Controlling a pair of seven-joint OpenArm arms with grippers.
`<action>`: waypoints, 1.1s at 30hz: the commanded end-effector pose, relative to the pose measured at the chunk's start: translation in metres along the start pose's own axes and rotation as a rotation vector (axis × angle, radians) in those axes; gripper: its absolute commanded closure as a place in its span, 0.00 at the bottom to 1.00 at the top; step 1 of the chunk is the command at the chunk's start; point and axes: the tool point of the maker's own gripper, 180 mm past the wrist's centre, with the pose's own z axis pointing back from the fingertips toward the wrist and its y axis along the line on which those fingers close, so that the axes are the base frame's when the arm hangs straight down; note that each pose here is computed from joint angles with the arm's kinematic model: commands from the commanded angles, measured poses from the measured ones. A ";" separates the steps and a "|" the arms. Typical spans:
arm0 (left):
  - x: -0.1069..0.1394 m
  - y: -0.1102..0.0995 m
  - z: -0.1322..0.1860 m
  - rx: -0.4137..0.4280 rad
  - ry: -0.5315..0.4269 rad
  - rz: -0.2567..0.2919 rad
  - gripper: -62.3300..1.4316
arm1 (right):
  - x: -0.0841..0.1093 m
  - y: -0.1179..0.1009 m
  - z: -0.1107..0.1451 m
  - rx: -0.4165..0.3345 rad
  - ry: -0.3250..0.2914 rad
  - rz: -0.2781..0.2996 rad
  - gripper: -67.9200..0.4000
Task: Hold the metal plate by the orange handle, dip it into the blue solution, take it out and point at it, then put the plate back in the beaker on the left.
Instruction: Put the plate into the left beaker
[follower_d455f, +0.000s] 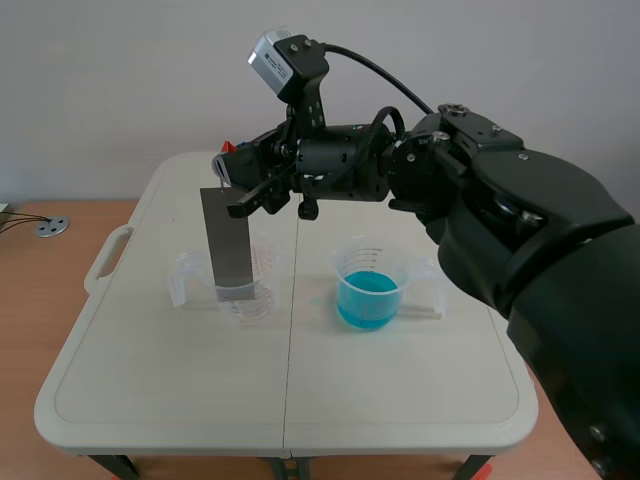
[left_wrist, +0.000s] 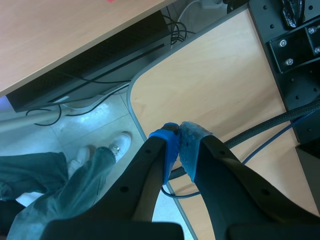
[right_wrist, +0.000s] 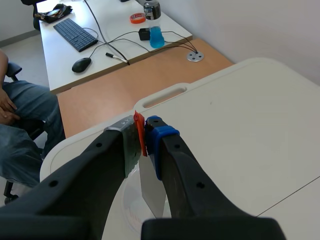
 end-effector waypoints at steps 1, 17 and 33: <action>0.001 -0.001 0.001 -0.004 -0.006 -0.001 0.93 | 0.016 -0.003 -0.001 0.005 -0.050 0.008 0.97; 0.002 -0.001 0.001 -0.004 -0.010 0.000 0.93 | -0.001 -0.015 0.002 -0.083 -0.109 -0.086 0.97; 0.002 -0.001 0.001 -0.004 -0.010 0.000 0.93 | -0.010 -0.019 0.005 -0.135 -0.124 -0.124 0.97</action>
